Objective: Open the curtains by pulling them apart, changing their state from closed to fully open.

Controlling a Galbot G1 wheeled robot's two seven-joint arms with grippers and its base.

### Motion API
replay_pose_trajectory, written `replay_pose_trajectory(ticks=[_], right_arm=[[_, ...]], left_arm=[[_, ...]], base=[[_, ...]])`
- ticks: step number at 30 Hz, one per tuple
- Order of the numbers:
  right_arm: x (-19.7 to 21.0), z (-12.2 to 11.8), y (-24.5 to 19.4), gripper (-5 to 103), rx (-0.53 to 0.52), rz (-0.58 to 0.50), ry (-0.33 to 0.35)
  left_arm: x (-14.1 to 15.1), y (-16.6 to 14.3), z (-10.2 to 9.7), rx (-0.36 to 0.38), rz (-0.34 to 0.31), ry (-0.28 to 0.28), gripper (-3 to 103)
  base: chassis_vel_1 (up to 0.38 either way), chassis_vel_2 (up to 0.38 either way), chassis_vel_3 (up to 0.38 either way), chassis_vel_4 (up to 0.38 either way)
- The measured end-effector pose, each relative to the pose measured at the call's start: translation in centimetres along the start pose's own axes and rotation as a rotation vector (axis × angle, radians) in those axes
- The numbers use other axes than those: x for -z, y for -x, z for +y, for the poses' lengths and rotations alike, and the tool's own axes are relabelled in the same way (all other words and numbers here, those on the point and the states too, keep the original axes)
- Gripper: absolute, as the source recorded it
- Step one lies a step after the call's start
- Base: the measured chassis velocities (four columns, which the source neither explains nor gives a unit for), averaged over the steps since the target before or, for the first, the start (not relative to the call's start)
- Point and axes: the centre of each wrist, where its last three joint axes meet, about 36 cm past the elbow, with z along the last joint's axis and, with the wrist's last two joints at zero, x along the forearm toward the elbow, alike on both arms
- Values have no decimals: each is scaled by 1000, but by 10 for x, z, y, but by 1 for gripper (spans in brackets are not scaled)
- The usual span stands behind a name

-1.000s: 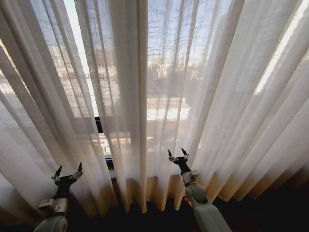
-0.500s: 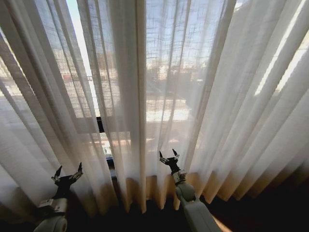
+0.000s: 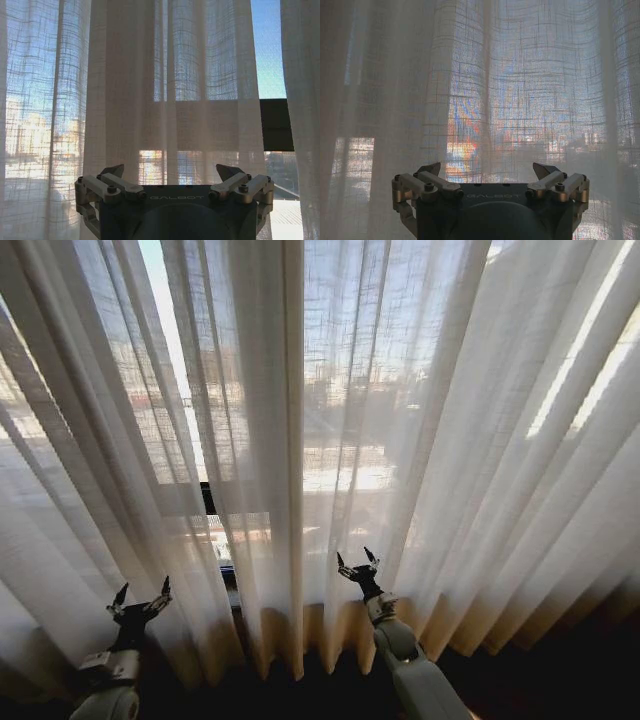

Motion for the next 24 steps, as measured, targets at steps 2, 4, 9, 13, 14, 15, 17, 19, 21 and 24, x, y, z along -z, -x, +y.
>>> replay_pose_trajectory(ticks=[2,4,9,13,14,15,17,19,21,24], right_arm=[[2,1,-5,100,4,-3,2],[4,1,-9,100,6,-6,1],[3,-2,-25,100,17,5,-6],[-2,3,-22,100,27,11,-13],[-3,4,-19,100,27,9,-15],[-5,5,-10,100,24,4,-16],[-6,6,-5,100,20,3,-15],[-9,7,4,100,11,5,-11],[-13,6,15,100,0,10,-10],[-20,3,30,100,-16,21,-9]], left_arm=[[0,0,0,0,0,0,100],[0,0,0,0,0,0,100],[0,0,0,0,0,0,100],[0,0,0,0,0,0,100],[0,0,0,0,0,0,100],[0,0,0,0,0,0,100],[0,0,0,0,0,0,100],[0,0,0,0,0,0,100],[0,0,0,0,0,0,100],[0,0,0,0,0,0,100]], base=[[0,0,0,0],[0,0,0,0],[0,0,0,0],[0,0,0,0],[0,0,0,0],[0,0,0,0],[0,0,0,0],[0,0,0,0],[0,0,0,0],[0,0,0,0]])
